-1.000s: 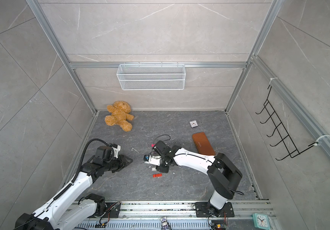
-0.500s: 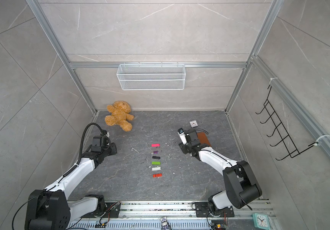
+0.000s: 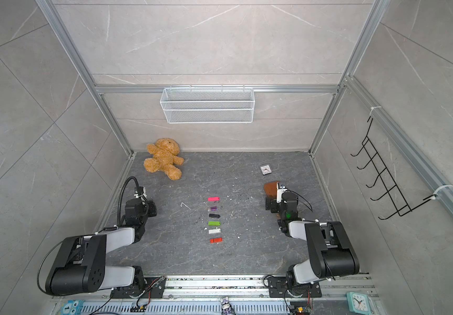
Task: Close the usb drive cover
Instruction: Reset both arms
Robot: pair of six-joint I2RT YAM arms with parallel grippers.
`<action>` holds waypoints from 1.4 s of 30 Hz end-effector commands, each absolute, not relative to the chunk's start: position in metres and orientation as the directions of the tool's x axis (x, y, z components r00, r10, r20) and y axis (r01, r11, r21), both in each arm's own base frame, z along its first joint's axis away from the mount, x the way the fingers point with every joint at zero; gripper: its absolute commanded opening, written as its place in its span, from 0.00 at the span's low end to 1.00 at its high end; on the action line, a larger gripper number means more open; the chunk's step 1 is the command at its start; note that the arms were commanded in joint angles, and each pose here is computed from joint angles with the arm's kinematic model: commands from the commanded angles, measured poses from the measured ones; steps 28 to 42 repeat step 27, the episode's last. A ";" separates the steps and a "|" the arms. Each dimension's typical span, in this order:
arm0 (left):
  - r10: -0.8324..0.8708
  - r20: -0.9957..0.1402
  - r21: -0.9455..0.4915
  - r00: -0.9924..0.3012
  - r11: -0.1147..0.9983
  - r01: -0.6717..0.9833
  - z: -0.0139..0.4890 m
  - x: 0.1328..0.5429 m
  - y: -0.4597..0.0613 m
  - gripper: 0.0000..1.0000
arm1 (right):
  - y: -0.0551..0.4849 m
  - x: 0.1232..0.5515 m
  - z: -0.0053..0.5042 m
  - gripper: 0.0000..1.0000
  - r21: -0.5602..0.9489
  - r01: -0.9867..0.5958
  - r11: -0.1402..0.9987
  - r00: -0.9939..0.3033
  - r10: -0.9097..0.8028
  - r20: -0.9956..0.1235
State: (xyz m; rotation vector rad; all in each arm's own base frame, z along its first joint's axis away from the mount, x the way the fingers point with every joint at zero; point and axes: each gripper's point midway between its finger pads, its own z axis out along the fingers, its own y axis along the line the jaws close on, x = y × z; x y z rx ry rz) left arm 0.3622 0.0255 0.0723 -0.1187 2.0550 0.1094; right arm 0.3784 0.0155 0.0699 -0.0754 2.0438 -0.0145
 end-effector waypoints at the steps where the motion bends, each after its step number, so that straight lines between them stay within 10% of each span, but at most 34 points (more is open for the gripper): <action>1: -0.001 -0.937 0.025 -0.350 0.997 -0.068 0.089 0.379 0.018 0.41 | 0.027 0.386 0.100 1.00 0.011 -0.085 0.996 -0.282 -0.014 -0.959; 42: -0.009 -0.925 0.016 -0.380 0.998 -0.062 0.086 0.385 0.018 0.54 | 0.022 0.387 0.097 1.00 0.006 -0.061 0.998 -0.304 -0.013 -0.952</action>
